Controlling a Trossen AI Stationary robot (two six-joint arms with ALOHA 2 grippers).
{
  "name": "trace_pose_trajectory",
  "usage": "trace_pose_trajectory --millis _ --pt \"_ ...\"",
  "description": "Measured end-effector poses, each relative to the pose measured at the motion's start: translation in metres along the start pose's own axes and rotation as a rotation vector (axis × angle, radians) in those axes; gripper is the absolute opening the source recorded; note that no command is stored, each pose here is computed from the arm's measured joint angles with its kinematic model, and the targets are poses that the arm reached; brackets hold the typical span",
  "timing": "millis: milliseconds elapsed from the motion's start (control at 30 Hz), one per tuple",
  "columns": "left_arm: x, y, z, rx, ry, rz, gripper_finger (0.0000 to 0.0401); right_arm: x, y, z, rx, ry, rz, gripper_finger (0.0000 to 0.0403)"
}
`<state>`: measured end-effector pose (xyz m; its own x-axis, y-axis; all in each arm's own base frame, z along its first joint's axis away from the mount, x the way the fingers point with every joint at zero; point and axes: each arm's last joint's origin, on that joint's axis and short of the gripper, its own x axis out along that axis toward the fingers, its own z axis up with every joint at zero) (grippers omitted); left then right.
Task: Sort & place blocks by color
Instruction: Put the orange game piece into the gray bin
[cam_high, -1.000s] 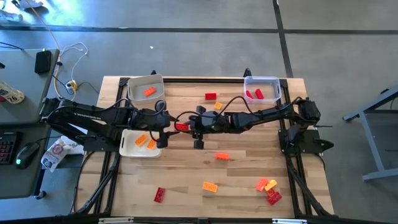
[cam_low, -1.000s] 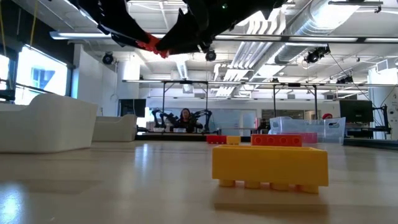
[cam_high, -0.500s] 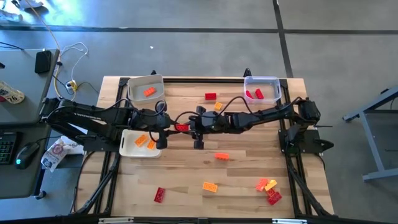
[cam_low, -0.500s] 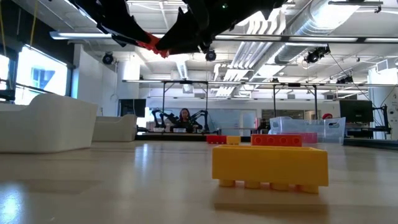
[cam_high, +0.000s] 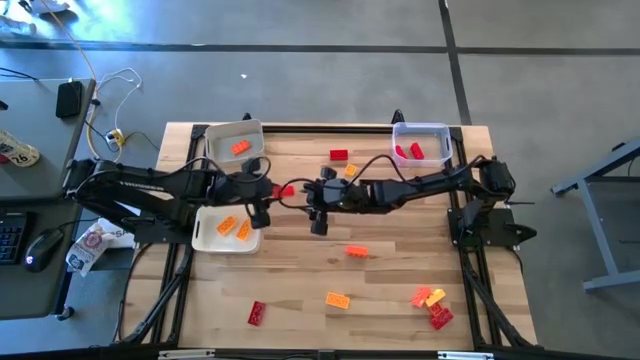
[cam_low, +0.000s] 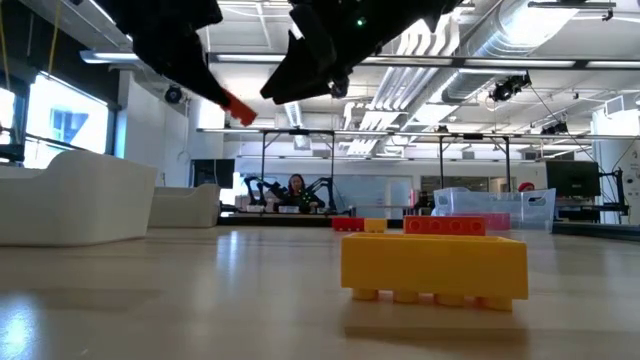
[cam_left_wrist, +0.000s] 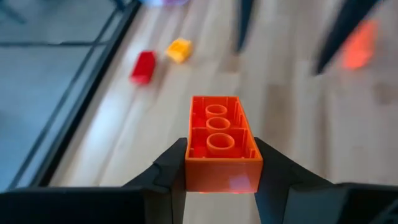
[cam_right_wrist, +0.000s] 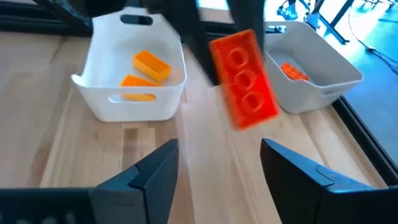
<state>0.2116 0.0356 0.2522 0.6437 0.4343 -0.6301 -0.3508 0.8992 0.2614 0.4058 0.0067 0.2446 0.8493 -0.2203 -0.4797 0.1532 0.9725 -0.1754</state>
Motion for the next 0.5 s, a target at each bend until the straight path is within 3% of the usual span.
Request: trace_pose_trajectory --millis 233,500 --pt "0.009 0.034 -0.01 -0.081 0.101 0.162 0.0109 0.005 -0.021 -0.006 0.055 0.049 -0.045 0.0213" --pt "0.014 0.075 -0.022 -0.237 0.172 0.304 0.0109 0.008 -0.053 -0.024 0.068 0.207 -0.105 0.0213"
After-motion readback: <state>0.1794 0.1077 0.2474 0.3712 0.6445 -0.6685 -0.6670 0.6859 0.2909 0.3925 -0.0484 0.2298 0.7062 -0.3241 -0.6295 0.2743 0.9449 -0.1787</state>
